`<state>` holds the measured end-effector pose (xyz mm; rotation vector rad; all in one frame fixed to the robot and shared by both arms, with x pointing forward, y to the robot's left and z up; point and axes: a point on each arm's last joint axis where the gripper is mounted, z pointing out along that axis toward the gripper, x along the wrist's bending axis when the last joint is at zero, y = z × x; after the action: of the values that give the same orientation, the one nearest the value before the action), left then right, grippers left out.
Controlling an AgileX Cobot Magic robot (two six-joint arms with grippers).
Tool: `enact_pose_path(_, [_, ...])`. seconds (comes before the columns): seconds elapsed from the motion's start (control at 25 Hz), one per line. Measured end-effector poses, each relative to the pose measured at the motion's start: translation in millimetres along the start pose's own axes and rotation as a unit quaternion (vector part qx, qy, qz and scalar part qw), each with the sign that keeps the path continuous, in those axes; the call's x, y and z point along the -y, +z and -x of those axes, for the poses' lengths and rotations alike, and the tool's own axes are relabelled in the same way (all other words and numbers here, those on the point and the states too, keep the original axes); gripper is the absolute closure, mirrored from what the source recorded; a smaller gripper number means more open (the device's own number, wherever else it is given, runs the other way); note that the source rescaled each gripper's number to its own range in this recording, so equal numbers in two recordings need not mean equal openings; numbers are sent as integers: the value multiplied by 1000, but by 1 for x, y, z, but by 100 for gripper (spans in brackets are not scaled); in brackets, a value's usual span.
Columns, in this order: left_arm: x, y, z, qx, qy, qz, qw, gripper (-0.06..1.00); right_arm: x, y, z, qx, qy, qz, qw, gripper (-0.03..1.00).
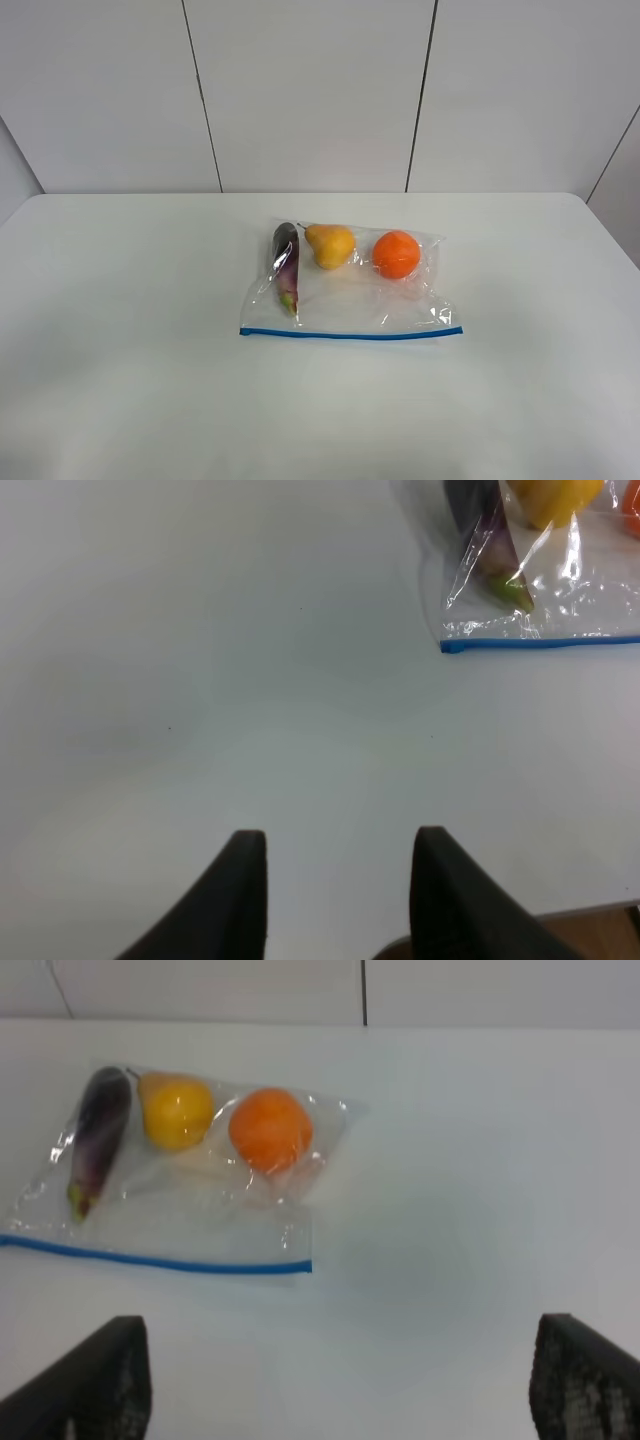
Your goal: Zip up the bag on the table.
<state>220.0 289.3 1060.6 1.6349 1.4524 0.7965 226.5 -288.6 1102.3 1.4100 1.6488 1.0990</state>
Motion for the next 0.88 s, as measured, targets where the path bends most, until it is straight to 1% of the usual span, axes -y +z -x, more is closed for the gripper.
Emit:
enact_pose_path(0.16, [0, 0, 0, 0, 0, 0, 1000, 28, 12, -6, 0, 10, -6, 44, 999, -3])
enact_pose_path(0.24, [0, 0, 0, 0, 0, 0, 1000, 28, 16, -6, 1, 13, -6, 47, 999, -3])
enact_pose_path(0.48, [0, 0, 0, 0, 0, 0, 1000, 28, 24, 5, 3, 16, -5, 26, 1000, -3])
enact_pose_path(0.68, [0, 0, 0, 0, 0, 0, 1000, 28, 41, 24, 5, 20, -3, -17, 1000, -3])
enact_pose_path(0.88, [0, 0, 0, 0, 0, 0, 1000, 28, 42, 26, 6, 22, 0, -18, 1000, -3])
